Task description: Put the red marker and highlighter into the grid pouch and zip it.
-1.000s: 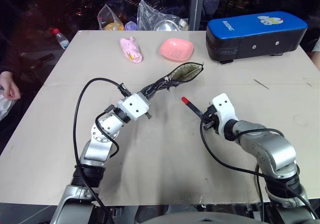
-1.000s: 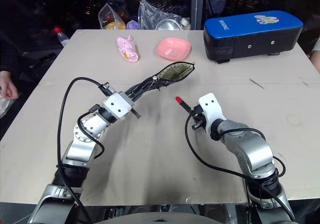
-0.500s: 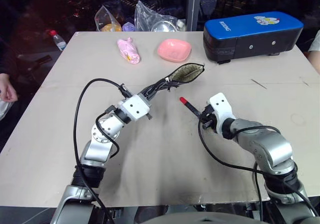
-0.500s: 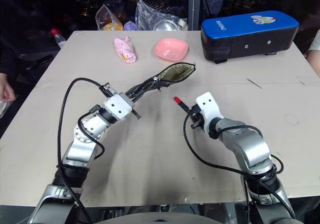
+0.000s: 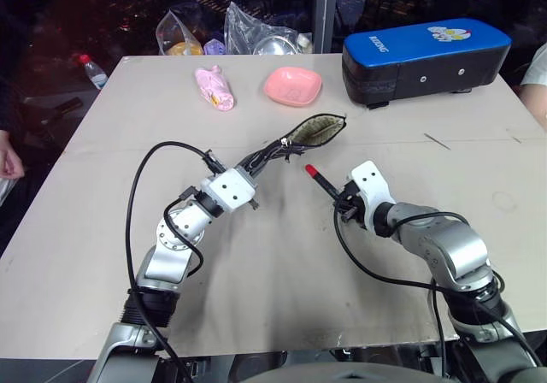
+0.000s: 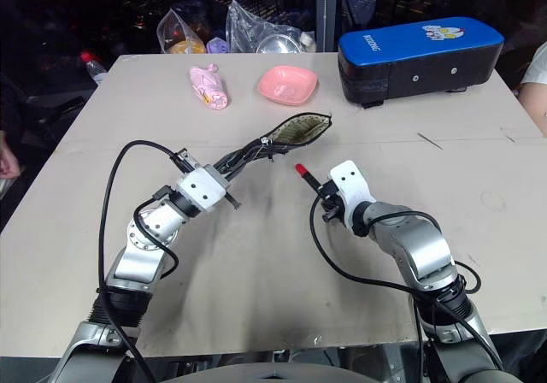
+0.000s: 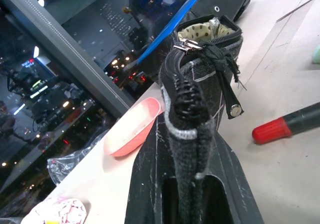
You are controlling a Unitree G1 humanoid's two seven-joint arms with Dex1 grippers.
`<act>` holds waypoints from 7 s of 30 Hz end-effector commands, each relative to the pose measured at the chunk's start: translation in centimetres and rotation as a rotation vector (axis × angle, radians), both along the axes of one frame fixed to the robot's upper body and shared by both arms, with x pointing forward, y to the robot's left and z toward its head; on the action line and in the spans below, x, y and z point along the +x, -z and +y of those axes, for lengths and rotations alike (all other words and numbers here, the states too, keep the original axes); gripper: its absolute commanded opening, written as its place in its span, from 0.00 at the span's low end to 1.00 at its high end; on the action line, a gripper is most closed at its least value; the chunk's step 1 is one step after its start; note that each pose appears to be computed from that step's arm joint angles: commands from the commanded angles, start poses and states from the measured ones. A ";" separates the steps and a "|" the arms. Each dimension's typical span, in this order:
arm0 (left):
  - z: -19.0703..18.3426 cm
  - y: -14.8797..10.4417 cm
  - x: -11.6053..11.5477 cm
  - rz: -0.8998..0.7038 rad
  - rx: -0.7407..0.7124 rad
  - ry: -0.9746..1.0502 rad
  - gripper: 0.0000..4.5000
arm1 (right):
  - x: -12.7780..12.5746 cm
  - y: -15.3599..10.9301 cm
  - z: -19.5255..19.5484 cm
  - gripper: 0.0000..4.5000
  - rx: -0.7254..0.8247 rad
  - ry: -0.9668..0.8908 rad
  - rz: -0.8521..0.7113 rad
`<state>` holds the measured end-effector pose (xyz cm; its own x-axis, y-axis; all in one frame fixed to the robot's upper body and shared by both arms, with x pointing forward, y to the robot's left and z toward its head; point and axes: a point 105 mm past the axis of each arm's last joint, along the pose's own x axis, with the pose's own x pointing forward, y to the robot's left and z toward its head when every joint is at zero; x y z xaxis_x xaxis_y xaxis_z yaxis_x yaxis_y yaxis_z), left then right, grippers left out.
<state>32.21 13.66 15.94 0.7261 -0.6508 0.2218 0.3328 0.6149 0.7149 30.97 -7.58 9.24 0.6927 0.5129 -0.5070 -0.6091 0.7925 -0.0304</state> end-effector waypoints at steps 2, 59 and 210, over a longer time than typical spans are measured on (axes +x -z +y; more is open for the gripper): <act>-0.3 -1.7 -0.3 -0.062 -0.012 0.008 0.00 | 0.0 -3.1 -0.7 0.06 -0.004 -0.021 -0.070; -3.9 -0.2 -0.2 0.037 -0.064 0.188 0.00 | 3.9 -15.4 -2.1 0.99 -0.483 -0.738 -0.883; -6.2 0.2 1.1 0.006 -0.064 0.205 0.00 | 2.6 -11.3 -3.8 0.01 0.351 0.147 -0.296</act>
<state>33.63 6.95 14.50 0.5878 -0.7788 0.2189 0.5015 0.5631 0.6568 33.34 -9.60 18.55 0.8147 0.5577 -0.1586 -0.5423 0.8297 0.1322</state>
